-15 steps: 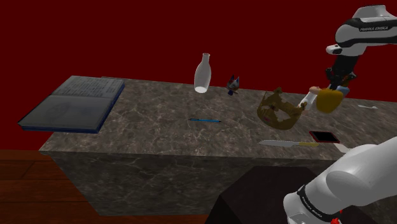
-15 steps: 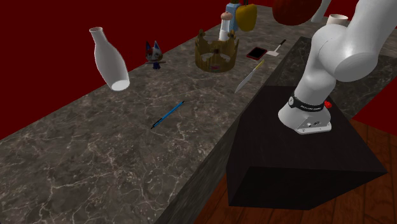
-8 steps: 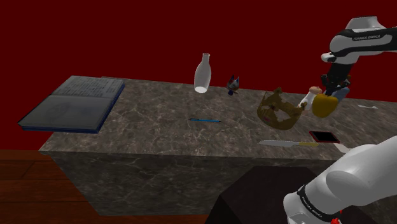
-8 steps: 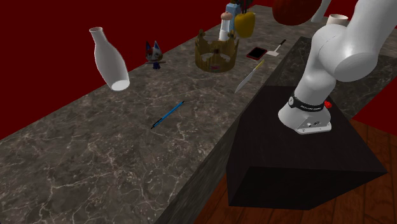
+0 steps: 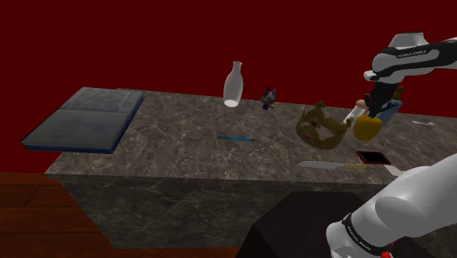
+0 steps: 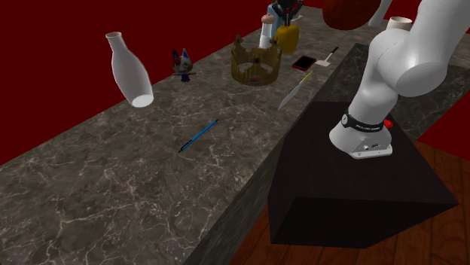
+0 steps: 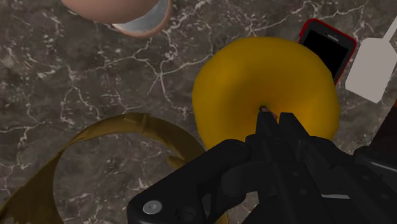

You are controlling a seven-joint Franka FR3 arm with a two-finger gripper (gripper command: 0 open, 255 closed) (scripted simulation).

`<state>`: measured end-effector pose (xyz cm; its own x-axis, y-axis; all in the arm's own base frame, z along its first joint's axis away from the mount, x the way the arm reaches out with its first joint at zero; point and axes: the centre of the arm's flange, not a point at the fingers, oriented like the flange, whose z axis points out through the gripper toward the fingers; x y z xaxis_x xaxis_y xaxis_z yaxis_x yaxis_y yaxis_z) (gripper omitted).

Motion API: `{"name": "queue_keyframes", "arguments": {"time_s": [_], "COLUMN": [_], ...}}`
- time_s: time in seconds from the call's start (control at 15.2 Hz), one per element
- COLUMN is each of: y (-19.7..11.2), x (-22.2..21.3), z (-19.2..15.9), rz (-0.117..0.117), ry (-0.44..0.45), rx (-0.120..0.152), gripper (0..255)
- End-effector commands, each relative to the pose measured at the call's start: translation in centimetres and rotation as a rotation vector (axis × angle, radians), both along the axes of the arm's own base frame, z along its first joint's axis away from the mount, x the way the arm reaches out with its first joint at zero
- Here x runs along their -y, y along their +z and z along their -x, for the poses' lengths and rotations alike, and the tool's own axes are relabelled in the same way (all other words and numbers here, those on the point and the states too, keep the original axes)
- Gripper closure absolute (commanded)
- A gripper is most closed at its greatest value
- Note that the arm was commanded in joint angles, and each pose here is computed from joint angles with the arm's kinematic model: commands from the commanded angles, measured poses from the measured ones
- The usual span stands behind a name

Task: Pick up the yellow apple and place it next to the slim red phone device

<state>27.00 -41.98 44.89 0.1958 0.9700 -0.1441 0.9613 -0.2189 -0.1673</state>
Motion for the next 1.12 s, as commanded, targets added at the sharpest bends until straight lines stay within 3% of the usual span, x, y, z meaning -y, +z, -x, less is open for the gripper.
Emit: {"name": "queue_keyframes", "arguments": {"time_s": [0.0, 0.33, 0.86, 0.92, 1.06], "y": [-1.2, -4.0, -4.0, -4.0, -4.0], "x": [0.0, 0.0, 0.0, 0.0, 0.0], "z": [0.1, 0.1, 0.1, 0.1, 0.1], "rz": [0.000, 0.000, 0.000, 0.000, 0.000], "ry": [0.000, 0.000, 0.000, 0.000, 0.000], "rx": [0.001, 0.001, 0.001, 0.001, 0.001], "gripper": [255, 255, 255, 0, 0]}}
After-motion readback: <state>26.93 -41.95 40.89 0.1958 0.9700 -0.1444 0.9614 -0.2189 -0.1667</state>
